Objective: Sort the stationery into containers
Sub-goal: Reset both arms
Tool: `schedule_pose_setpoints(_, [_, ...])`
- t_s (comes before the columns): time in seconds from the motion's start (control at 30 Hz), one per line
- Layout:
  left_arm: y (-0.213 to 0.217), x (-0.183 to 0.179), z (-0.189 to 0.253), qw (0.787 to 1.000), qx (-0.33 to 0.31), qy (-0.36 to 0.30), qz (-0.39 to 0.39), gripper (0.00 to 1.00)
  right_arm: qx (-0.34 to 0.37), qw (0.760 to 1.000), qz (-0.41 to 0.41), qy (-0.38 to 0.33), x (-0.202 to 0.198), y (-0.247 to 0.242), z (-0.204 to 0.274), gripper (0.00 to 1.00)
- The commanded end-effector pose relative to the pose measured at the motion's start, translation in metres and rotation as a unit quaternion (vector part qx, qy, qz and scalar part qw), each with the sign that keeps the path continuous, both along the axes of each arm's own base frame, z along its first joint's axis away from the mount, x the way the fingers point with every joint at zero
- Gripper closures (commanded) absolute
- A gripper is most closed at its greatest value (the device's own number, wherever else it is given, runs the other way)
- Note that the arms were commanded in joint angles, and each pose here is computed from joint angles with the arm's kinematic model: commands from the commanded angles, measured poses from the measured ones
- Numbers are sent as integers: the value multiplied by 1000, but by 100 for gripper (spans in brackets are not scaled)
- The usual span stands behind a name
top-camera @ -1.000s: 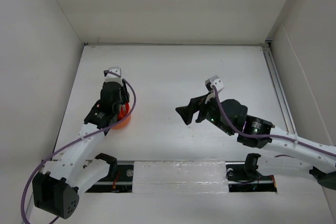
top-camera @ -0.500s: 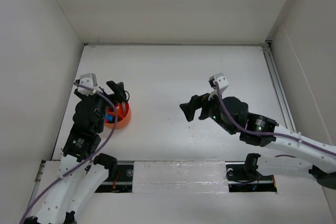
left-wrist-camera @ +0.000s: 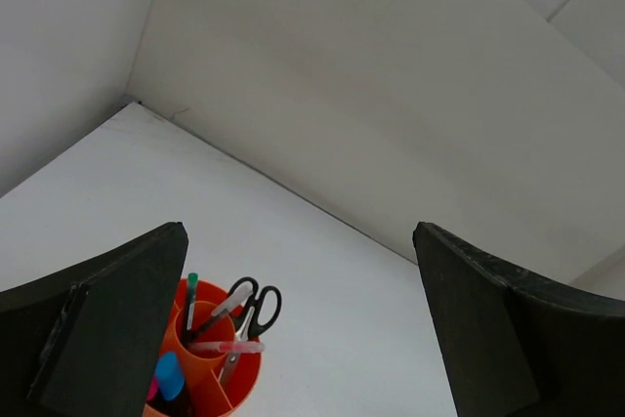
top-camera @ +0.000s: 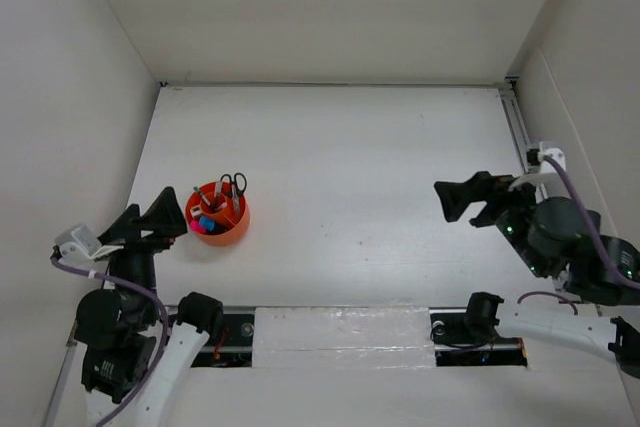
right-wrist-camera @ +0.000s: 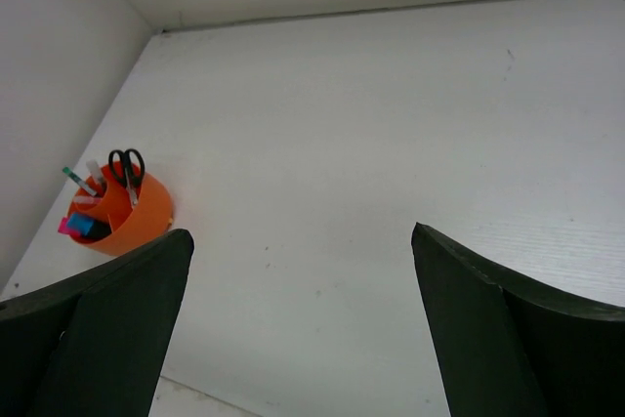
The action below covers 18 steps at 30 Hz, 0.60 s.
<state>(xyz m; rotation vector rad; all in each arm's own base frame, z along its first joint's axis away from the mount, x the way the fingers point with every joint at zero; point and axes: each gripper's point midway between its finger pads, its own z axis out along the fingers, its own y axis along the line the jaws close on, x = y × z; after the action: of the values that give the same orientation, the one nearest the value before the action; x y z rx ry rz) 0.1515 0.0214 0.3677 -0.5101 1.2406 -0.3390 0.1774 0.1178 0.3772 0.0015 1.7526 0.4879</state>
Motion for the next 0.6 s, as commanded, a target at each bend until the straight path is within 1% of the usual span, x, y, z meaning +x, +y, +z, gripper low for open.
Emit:
schedule_pose_setpoints(0.0, [19,-18,-5,999,-33,-10,35,0,9,999,-36,0,-7,-34,-5,0])
schedule_pose_setpoints(0.1, [25,-40,7,996,-55,-70,29,0,43,999,-11,-9,-16,-38,-1,0])
schedule_pose_setpoints(0.13, [25,-42,6,995,-50,-77,27,0,59,998,2,-14,-19,-37,4,0])
schedule_pose_setpoints(0.17, [27,-46,7,995,-53,-85,27,0,53,998,3,-16,-20,-38,1,0])
schedule_pose_setpoints(0.2, [29,-51,8,993,-57,-95,26,0,61,998,9,-19,-22,-38,4,0])
schedule_pose_setpoints(0.57, [34,-53,3,993,-64,-90,39,0,52,998,8,-15,-22,-40,-1,0])
